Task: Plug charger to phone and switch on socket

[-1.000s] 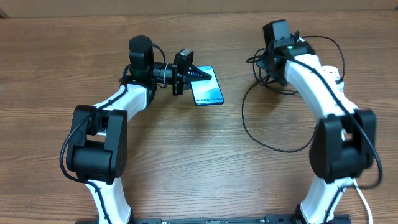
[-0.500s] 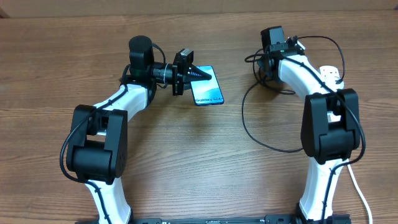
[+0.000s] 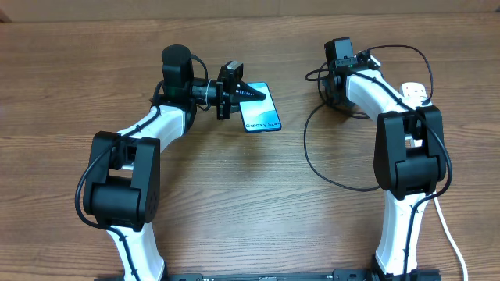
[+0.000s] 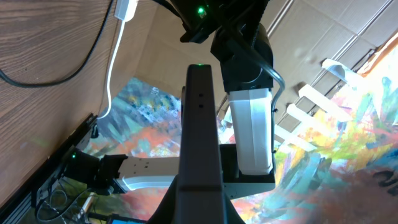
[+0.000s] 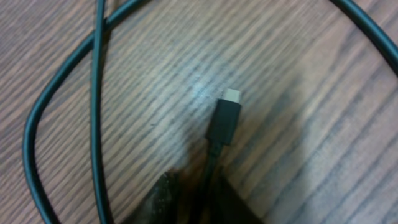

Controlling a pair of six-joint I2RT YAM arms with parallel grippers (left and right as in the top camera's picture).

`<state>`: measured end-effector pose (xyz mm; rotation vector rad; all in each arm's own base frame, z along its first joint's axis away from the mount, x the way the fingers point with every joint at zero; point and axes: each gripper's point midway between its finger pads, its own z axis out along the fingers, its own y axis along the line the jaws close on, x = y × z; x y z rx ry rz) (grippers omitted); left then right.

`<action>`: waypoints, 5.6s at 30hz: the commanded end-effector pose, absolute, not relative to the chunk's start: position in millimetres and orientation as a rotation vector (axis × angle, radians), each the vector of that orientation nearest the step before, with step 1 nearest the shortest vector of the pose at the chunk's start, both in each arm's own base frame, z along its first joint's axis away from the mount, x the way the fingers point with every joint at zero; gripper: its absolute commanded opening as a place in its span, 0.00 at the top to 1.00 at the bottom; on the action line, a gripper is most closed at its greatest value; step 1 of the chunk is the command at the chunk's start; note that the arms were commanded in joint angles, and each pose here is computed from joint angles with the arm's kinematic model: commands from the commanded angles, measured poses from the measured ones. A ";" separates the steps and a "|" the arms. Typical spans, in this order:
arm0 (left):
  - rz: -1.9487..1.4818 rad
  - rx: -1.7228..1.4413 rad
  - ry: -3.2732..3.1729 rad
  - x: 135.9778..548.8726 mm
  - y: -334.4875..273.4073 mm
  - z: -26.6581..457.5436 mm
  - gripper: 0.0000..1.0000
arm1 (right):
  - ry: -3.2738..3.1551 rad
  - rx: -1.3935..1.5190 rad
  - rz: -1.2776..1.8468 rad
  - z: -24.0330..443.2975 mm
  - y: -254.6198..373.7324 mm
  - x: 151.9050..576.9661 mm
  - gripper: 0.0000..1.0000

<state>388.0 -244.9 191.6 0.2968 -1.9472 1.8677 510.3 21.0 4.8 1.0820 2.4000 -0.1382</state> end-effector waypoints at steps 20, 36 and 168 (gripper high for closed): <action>1.939 0.160 -1.998 389.4 -244.3 199.6 0.96 | 2.587 0.479 0.019 128.4 48.8 479.1 0.96; 1.968 0.111 -2.015 389.6 -240.1 200.2 0.96 | 2.767 -0.124 0.583 263.5 108.7 285.2 0.96; 1.918 0.265 -1.975 398.2 -231.9 201.6 0.96 | 2.592 -0.302 0.749 240.8 256.2 252.0 0.96</action>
